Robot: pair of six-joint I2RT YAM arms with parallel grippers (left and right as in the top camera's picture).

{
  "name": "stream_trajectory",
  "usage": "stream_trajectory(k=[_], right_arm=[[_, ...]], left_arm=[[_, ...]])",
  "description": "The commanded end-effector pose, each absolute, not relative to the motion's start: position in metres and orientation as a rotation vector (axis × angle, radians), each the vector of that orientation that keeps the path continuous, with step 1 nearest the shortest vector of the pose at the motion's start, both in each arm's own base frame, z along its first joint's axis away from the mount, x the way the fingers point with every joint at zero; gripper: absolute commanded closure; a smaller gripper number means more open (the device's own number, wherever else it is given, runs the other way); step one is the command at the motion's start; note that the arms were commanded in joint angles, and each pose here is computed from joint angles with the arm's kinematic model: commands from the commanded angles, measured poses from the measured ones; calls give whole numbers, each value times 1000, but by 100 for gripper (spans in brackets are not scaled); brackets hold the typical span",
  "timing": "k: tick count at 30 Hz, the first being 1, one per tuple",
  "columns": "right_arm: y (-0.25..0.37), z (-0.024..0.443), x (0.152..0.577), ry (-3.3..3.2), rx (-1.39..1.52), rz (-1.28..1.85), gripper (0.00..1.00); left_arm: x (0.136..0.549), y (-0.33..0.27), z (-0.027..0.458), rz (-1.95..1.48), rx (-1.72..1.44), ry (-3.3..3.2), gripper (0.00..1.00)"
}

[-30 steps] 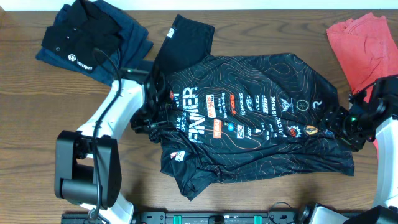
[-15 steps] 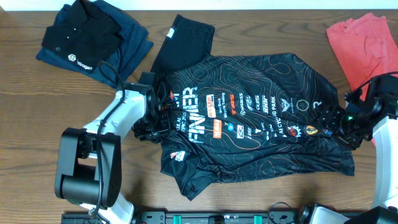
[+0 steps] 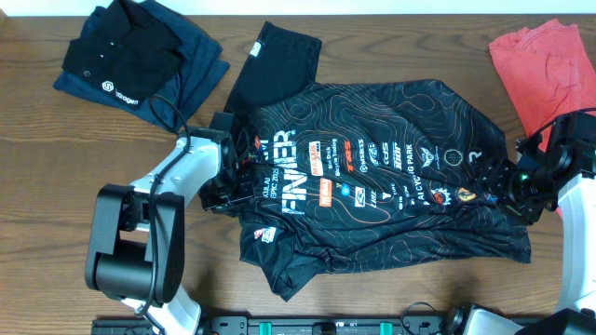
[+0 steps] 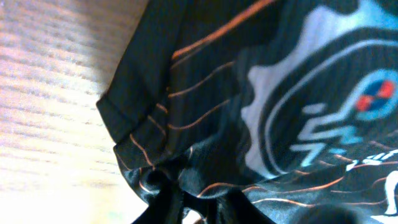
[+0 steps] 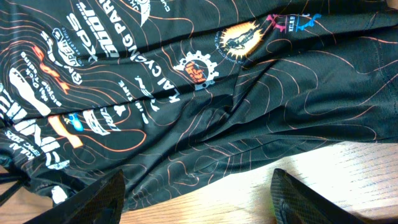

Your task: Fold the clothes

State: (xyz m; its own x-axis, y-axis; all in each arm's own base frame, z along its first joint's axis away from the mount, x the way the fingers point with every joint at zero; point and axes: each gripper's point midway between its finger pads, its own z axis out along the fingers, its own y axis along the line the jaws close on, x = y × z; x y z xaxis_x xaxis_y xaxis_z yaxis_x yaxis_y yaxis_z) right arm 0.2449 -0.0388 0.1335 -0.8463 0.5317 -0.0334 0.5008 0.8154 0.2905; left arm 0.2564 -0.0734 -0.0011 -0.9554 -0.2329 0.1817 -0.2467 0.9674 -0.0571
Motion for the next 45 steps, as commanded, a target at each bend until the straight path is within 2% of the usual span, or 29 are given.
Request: stream_trajectory(k=[1,7,12,14,16,20,24,26,27,29,30,38,42,45], right_arm=[[-33,134,246,2890,792,426,27],[-35,134,247,2884,789,417,28],[-37,134,248,2882,791,399,29],[-40,133,247,2882,813,372,28],[-41,133,246,2885,815,360,28],[-42,133,246,2886,815,353,28],[-42,133,246,2884,815,352,27],[-42,133,246,2884,815,352,26],[-42,133,246,2884,815,352,25],[-42,133,246,2884,815,352,24],[-42,133,246,2884,814,352,24],[-46,130,255,2850,798,338,24],[-47,121,260,2833,836,341,33],[-46,111,257,2852,858,346,33]], left_arm=[[249,-63,-5,41,364,-2918,85],[233,-16,12,-259,517,-2822,85],[238,9,29,-286,629,-2783,85],[241,15,35,-279,668,-2775,83],[243,21,43,-282,693,-2765,76],[248,23,64,-281,707,-2768,76],[248,2,78,-152,658,-2797,75],[246,-11,82,-101,585,-2812,68],[245,-16,83,-91,564,-2817,64],[243,-27,83,-83,516,-2821,42],[241,-33,81,-81,481,-2823,40],[235,-90,76,-45,207,-2884,40],[229,-114,75,-51,92,-2907,40],[223,-125,74,-59,24,-2909,38]])
